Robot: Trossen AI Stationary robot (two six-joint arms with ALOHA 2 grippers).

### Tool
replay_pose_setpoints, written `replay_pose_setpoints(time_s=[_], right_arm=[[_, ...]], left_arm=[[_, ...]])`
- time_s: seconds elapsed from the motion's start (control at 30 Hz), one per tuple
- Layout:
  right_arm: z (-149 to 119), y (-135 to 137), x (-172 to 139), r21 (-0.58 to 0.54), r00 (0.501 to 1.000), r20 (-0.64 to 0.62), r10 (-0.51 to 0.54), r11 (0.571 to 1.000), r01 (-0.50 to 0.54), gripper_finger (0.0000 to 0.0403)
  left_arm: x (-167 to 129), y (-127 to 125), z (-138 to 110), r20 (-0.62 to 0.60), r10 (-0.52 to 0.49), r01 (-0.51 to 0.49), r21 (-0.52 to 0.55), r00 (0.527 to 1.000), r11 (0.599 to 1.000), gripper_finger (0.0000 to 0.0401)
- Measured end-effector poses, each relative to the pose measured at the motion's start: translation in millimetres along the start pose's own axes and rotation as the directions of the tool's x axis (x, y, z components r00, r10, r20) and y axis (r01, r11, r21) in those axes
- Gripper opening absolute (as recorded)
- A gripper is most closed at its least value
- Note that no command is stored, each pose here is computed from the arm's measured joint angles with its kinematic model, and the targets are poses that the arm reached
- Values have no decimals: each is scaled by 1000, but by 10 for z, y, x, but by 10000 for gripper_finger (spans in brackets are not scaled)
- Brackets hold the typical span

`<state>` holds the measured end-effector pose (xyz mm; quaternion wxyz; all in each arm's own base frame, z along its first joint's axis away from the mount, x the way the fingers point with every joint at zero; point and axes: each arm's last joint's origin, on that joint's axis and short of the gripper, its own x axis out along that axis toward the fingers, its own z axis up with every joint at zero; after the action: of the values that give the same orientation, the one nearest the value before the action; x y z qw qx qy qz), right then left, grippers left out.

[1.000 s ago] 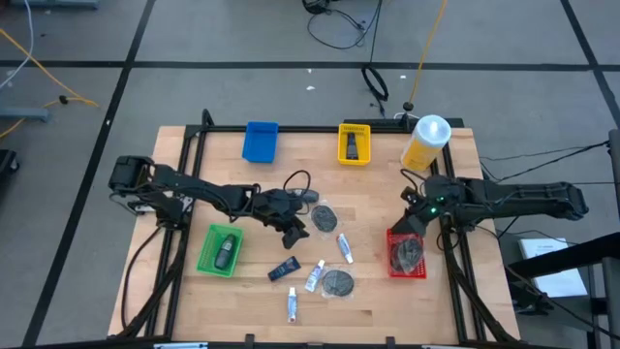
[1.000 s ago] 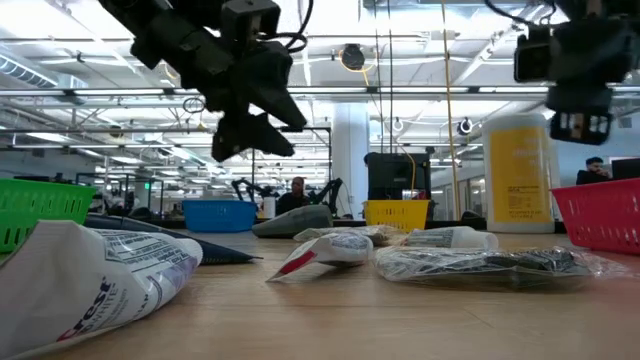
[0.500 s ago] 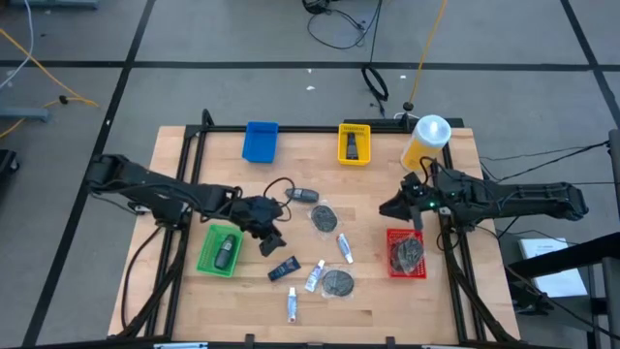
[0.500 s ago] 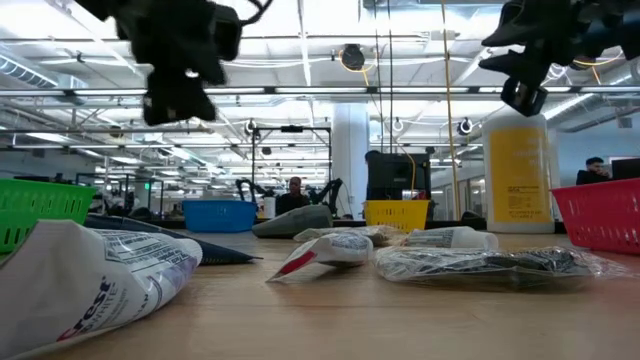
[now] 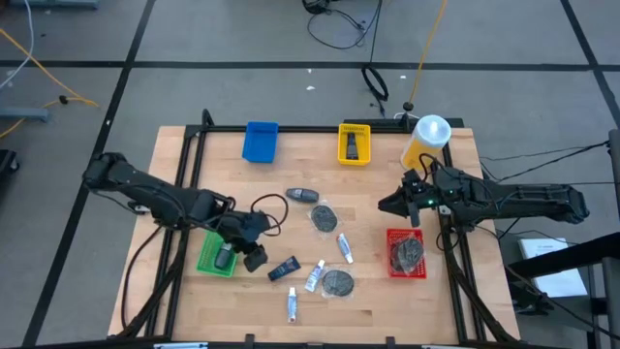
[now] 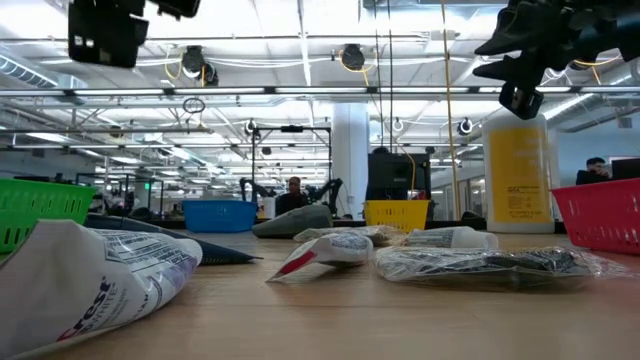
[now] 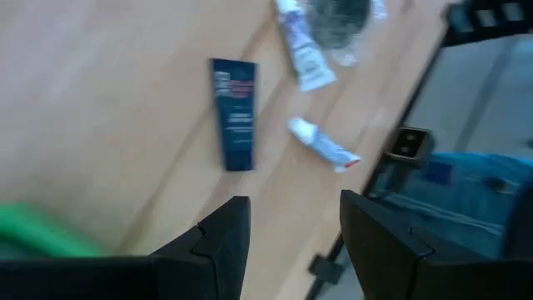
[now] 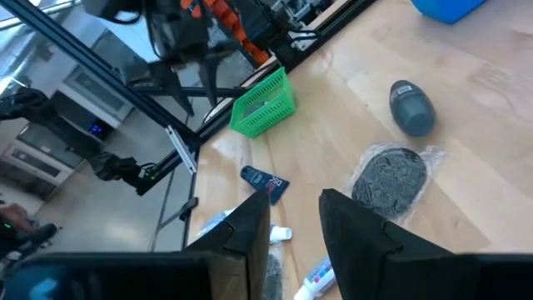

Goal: Pick & Place Travel size toiletries
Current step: Put the shaving cream into the yellow basket

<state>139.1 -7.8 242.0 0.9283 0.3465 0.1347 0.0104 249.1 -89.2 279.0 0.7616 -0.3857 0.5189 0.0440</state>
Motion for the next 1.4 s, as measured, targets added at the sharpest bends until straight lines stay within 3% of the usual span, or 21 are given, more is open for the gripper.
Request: replay_pose_setpoints(time_s=[0.13, 0.27, 0.67, 0.83, 1.07, 1.4], right_arm=[[0, 0, -1, -11, 1000, 0, 0, 1000, 0, 98], [0, 0, -1, -11, 1000, 0, 0, 1000, 0, 98], [0, 0, 0, -8, 1000, 0, 0, 1000, 0, 98], [0, 0, -1, -8, 1000, 0, 1, 1000, -1, 98], [-1, 0, 0, -12, 1000, -1, 0, 1000, 0, 98], [-1, 0, 0, -34, 1000, -1, 1, 999, -1, 98]], left_arm=[[-110, -107, -18, 15, 120, -120, 12, 993, 993, 182], [-24, -176, -12, 66, 172, -176, 58, 983, 983, 182], [389, -203, 61, 11, 208, -207, 178, 978, 962, 183], [550, -231, 101, 18, 192, -191, 219, 981, 957, 218], [875, -194, 100, -95, 210, -192, 170, 973, 967, 285], [1246, -87, 85, -142, 300, -274, 176, 943, 946, 294]])
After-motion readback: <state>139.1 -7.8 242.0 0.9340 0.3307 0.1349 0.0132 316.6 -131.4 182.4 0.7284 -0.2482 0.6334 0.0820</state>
